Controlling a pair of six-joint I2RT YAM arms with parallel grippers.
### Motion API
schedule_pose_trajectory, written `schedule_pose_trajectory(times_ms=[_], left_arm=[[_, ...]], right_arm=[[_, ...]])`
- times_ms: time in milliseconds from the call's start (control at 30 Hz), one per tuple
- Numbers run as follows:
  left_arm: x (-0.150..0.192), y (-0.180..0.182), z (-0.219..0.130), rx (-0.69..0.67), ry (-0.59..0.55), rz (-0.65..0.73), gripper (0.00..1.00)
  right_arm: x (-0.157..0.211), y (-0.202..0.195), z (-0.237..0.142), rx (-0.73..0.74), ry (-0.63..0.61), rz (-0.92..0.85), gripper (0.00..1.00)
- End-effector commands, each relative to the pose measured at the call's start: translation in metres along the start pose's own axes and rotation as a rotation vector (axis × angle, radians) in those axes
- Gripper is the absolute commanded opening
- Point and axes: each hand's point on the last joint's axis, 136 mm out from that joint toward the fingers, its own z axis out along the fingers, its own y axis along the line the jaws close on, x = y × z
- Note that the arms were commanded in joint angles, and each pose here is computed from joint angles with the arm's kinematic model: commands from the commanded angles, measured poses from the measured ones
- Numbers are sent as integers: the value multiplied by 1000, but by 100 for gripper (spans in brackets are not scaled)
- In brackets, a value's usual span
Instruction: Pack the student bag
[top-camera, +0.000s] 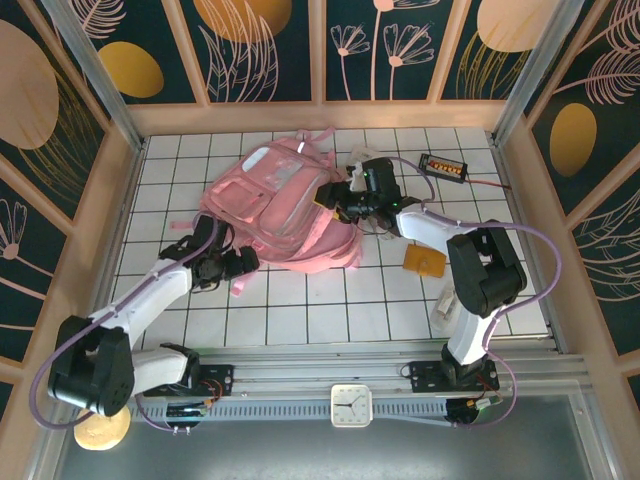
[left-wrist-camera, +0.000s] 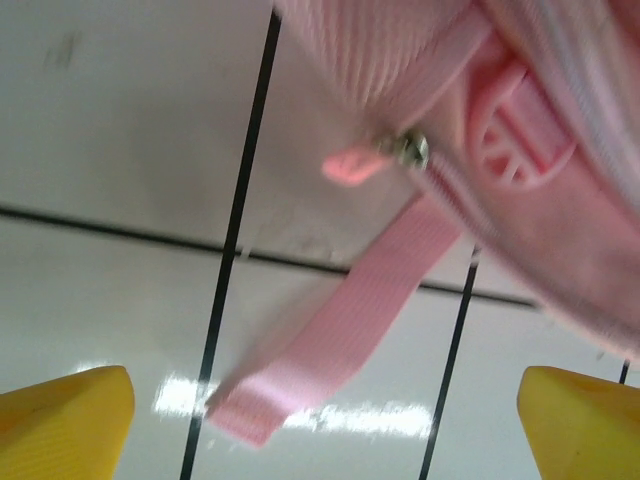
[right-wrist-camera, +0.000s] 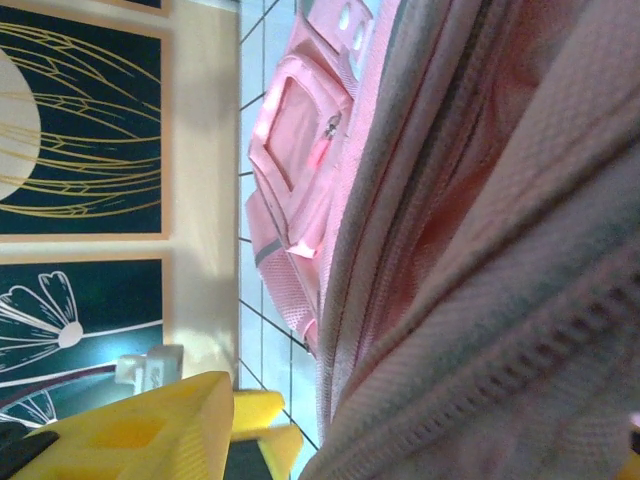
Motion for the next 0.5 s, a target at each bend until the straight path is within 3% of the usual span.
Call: schedule_pose_trajectory(times_ms=[0, 133, 467], left_arm=[[-30, -21, 7, 70, -84, 89, 87], [-38, -30, 20, 97, -78, 192, 70], [-47, -29, 35, 211, -57, 289, 71]], right_arm=[[-3, 10, -5, -10, 2, -39, 55], [-1, 8, -5, -15, 6, -23, 55], [-5, 10, -4, -28, 11, -15, 55]])
